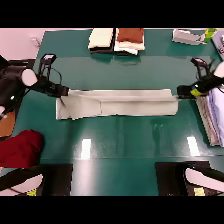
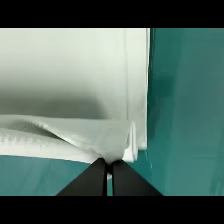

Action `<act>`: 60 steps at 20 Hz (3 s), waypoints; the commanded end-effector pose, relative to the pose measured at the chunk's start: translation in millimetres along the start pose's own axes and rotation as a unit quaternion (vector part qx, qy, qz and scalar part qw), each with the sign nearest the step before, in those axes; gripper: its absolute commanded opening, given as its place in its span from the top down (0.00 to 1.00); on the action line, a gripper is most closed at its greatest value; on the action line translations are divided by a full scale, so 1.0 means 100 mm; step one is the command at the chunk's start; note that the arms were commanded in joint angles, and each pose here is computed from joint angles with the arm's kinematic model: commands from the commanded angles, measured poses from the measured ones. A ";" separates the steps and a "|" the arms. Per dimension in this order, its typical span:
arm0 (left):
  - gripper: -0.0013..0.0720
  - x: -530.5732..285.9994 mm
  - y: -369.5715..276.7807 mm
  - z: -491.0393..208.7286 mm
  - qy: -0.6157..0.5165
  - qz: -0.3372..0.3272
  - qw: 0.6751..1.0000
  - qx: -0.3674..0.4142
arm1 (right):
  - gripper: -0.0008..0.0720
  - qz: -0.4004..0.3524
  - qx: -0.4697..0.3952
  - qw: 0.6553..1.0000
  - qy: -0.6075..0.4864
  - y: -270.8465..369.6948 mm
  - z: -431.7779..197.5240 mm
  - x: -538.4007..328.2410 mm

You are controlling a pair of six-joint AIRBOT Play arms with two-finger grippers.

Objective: Fold the shirts.

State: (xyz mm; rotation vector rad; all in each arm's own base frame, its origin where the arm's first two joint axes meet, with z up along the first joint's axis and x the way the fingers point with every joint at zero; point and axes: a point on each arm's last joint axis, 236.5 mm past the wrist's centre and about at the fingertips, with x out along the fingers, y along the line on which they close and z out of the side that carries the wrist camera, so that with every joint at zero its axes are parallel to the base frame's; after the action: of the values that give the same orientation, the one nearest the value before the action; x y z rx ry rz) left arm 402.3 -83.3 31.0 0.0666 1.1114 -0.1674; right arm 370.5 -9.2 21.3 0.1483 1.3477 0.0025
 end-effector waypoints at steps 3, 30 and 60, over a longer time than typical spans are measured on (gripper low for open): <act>0.95 0.55 0.08 0.33 -0.037 0.004 0.999 0.010 | 0.96 0.022 0.005 1.000 0.009 0.17 0.55 0.44; 0.95 0.29 -1.01 0.25 0.000 -0.107 0.994 0.026 | 0.35 0.093 0.097 0.987 0.084 0.02 -0.04 1.04; 0.95 1.08 -3.22 -0.09 0.080 -0.248 0.957 0.126 | 0.97 0.147 -0.133 0.972 -0.124 1.83 0.32 -1.76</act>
State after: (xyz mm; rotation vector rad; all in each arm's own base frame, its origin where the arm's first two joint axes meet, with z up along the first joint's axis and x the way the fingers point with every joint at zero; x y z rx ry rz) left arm 389.7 -410.8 -56.8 0.0281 1.2291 -0.7699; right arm 376.4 132.2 212.6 0.1205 1.0572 0.3656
